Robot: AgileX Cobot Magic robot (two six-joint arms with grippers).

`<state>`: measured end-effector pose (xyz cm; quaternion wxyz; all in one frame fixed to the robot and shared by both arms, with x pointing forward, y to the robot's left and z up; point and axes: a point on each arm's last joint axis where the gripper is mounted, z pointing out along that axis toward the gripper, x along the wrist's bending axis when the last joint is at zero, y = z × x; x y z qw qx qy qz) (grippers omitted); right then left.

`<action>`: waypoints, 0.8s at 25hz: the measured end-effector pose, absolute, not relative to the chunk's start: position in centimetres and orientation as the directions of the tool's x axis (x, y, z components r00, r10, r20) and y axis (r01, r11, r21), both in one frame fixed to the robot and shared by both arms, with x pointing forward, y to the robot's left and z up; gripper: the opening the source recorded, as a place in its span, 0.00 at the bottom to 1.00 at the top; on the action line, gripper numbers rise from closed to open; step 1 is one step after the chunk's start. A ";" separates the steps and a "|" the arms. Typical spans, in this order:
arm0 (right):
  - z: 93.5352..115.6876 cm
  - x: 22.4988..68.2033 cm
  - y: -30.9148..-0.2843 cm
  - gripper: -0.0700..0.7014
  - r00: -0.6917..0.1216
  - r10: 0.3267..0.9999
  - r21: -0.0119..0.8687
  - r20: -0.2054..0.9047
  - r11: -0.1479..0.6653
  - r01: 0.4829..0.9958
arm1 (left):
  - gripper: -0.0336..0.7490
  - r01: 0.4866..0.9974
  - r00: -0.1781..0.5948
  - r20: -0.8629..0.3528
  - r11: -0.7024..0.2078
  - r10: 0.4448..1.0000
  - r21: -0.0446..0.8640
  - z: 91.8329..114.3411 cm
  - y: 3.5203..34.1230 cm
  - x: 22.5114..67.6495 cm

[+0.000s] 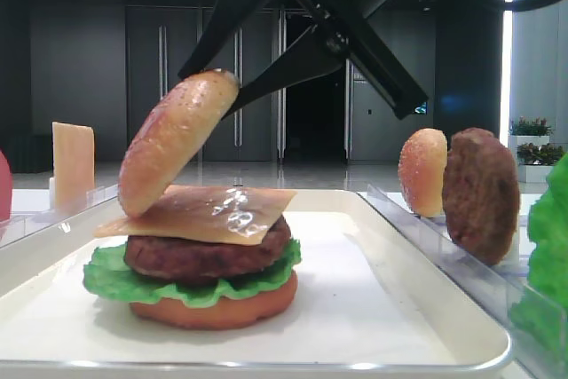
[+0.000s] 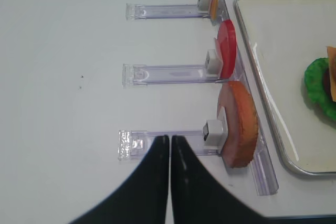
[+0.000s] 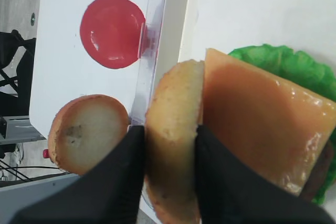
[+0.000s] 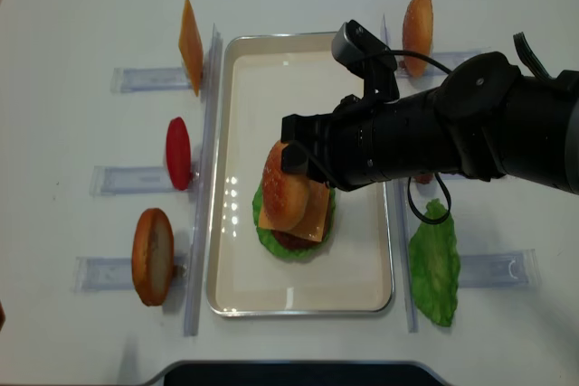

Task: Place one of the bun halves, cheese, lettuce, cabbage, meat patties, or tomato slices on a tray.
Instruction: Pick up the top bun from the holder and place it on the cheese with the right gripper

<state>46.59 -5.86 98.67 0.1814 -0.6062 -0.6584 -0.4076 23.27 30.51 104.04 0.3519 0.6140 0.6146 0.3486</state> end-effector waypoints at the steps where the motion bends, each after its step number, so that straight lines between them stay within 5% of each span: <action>1: 98.7 46.6 -5.9 0.39 -0.199 0.650 0.317 0.733 -0.067 0.946 | 0.04 0.509 0.002 -0.005 0.003 1.000 0.861 104.0 30.5 23.3; 11: 98.4 46.7 -5.8 0.50 -0.195 0.655 0.313 0.730 -0.066 0.947 | 0.04 0.509 0.002 -0.005 0.003 1.000 0.861 104.0 30.5 23.3; 20: 98.4 46.7 -5.8 0.69 -0.194 0.659 0.316 0.727 -0.071 0.946 | 0.04 0.509 0.002 -0.005 0.003 1.000 0.861 104.0 30.5 23.3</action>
